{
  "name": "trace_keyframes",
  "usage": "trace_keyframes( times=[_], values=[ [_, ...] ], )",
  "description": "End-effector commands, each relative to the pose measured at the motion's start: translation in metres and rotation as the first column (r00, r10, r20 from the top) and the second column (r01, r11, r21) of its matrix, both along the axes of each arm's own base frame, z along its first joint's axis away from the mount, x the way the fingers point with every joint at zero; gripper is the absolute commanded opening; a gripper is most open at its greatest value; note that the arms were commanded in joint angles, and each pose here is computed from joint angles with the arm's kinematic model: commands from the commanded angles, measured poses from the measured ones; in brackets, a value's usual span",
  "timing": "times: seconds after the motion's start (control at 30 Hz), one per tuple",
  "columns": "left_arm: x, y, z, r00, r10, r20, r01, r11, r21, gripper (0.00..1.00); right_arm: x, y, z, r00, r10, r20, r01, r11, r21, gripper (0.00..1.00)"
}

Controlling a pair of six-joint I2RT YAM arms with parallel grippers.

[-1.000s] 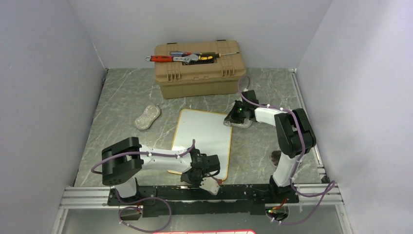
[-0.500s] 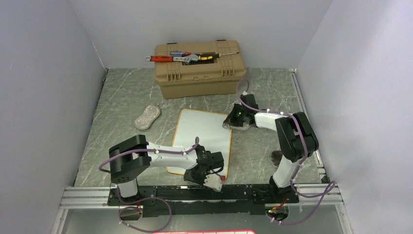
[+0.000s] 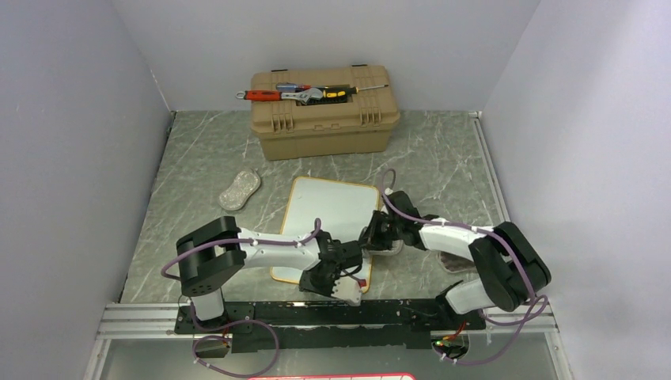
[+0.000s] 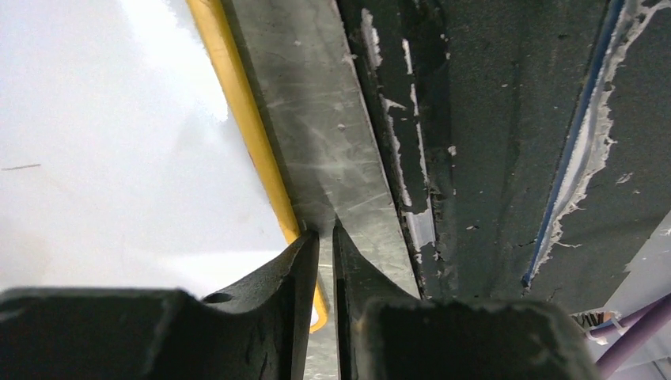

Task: Erase the whiteboard
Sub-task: Erase the whiteboard at the center of the board.

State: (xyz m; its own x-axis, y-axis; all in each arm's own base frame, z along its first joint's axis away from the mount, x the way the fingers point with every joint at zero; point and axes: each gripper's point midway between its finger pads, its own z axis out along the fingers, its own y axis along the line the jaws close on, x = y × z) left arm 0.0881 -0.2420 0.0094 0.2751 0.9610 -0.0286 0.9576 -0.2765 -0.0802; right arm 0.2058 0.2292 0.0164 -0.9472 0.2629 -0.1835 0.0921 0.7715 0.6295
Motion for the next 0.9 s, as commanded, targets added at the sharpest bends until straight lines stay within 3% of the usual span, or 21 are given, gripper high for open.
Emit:
trace_keyframes(
  times=[0.0,0.3,0.43,0.63,0.87],
  values=[
    [0.036,-0.024,-0.033,0.994,0.0,0.113,0.012,0.995,-0.101,0.22,-0.038,-0.07,-0.038,0.969,-0.084,-0.232,0.021,0.965,-0.261,0.0],
    [0.028,-0.01,-0.033,0.997,0.009,0.078,-0.003,0.997,-0.083,0.16,0.117,-0.076,-0.001,0.99,-0.136,-0.045,0.119,0.955,-0.273,0.0],
    [0.031,-0.01,-0.027,0.996,0.023,0.085,-0.015,0.995,-0.095,0.14,0.162,-0.074,0.033,0.988,-0.154,0.019,0.155,0.974,-0.163,0.0],
    [0.045,-0.013,-0.012,0.992,0.056,0.114,-0.041,0.991,-0.127,0.13,0.199,-0.077,0.061,0.984,-0.154,0.093,0.164,0.98,-0.112,0.0],
    [0.068,-0.014,-0.007,0.984,0.12,0.134,-0.101,0.985,-0.141,0.15,0.195,-0.074,0.01,0.989,-0.149,-0.017,0.146,0.982,-0.116,0.0]
  ],
)
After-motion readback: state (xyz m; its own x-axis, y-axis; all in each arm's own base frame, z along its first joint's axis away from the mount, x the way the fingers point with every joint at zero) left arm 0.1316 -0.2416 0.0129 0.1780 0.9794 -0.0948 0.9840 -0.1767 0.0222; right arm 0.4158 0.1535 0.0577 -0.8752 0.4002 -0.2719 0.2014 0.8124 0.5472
